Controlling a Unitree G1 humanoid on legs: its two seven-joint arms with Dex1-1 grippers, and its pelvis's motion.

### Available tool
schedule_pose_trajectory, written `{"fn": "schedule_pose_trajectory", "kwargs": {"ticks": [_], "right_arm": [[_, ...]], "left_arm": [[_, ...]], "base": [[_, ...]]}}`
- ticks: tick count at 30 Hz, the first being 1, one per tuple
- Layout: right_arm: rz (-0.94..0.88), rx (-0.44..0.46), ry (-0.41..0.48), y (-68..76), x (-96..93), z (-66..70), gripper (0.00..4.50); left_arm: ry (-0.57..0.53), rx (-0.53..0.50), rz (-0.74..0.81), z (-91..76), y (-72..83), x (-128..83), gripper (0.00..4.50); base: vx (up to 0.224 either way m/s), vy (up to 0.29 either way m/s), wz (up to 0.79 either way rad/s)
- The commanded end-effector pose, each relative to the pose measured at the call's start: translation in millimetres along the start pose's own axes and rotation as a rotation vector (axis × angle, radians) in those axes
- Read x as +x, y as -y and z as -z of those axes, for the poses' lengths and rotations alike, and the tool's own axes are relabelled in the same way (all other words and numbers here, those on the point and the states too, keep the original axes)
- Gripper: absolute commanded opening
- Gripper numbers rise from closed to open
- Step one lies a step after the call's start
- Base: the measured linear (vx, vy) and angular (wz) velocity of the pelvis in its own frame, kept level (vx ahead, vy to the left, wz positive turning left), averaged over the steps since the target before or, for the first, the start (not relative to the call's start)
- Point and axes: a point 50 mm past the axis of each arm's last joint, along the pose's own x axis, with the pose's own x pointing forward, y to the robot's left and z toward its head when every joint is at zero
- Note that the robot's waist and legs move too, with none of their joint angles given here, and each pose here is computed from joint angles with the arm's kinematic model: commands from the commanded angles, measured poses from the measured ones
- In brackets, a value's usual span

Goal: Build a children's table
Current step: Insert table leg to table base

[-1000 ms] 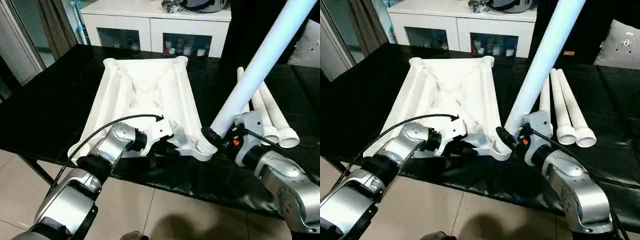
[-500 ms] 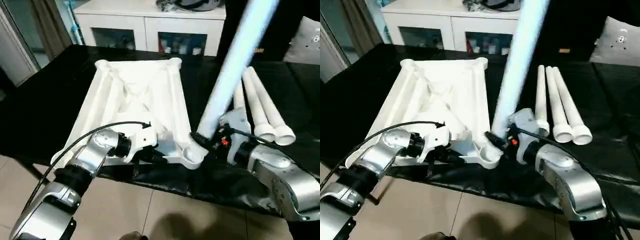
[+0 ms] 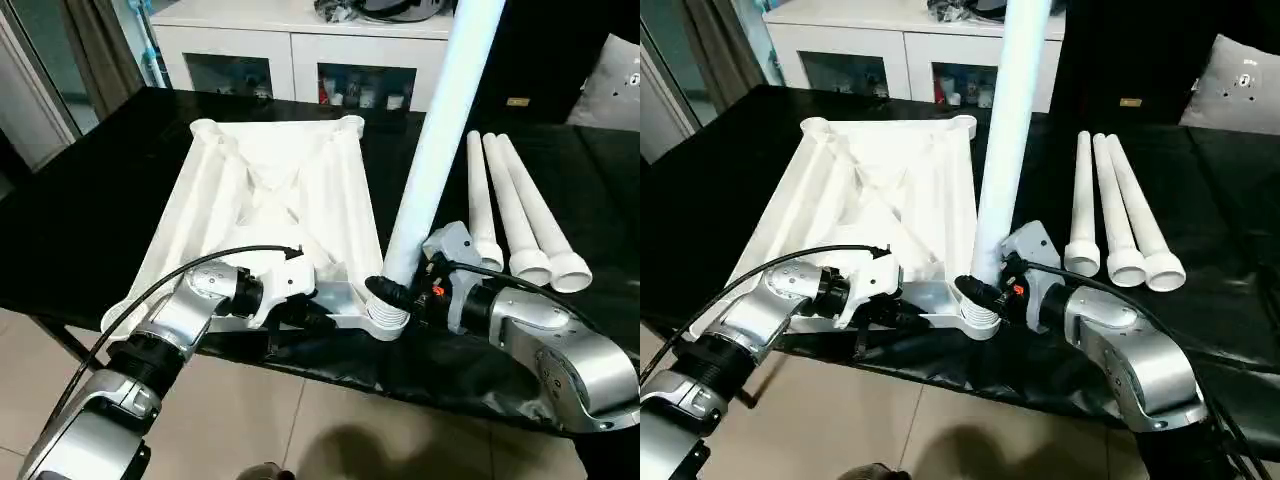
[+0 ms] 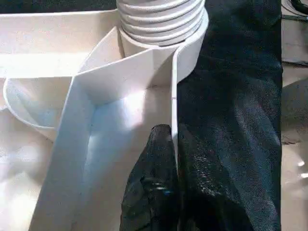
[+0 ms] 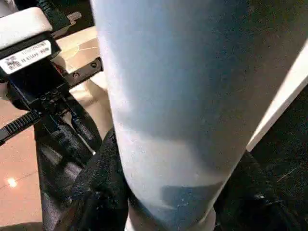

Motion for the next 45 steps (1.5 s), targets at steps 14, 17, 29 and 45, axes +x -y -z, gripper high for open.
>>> {"fn": "schedule_pose_trajectory", "kwargs": {"ticks": [14, 17, 29, 45], "right_arm": [[-0.046, 0.023, -0.022, -2.4, 2.9, 1.8, 1.90], [-0.050, 0.026, -0.020, -2.9, 3.5, 1.7, 1.90], [-0.052, 0.028, -0.003, 0.8, 2.8, 1.7, 1.90], [-0.024, 0.105, -0.004, 9.6, 1.4, 16.8, 1.90]], "left_arm": [[0.049, 0.021, -0.045, -12.0, -5.6, -12, 0.00], [0.046, 0.022, -0.044, -11.9, -5.6, -13, 0.00], [0.051, 0.033, -0.014, -14.7, -1.6, -12, 0.00], [0.047, 0.058, 0.002, -18.9, 1.0, -9, 0.00]], "base": [[0.000, 0.000, 0.00], [0.000, 0.000, 0.00], [0.000, 0.000, 0.00], [0.000, 0.000, 0.00]]}}
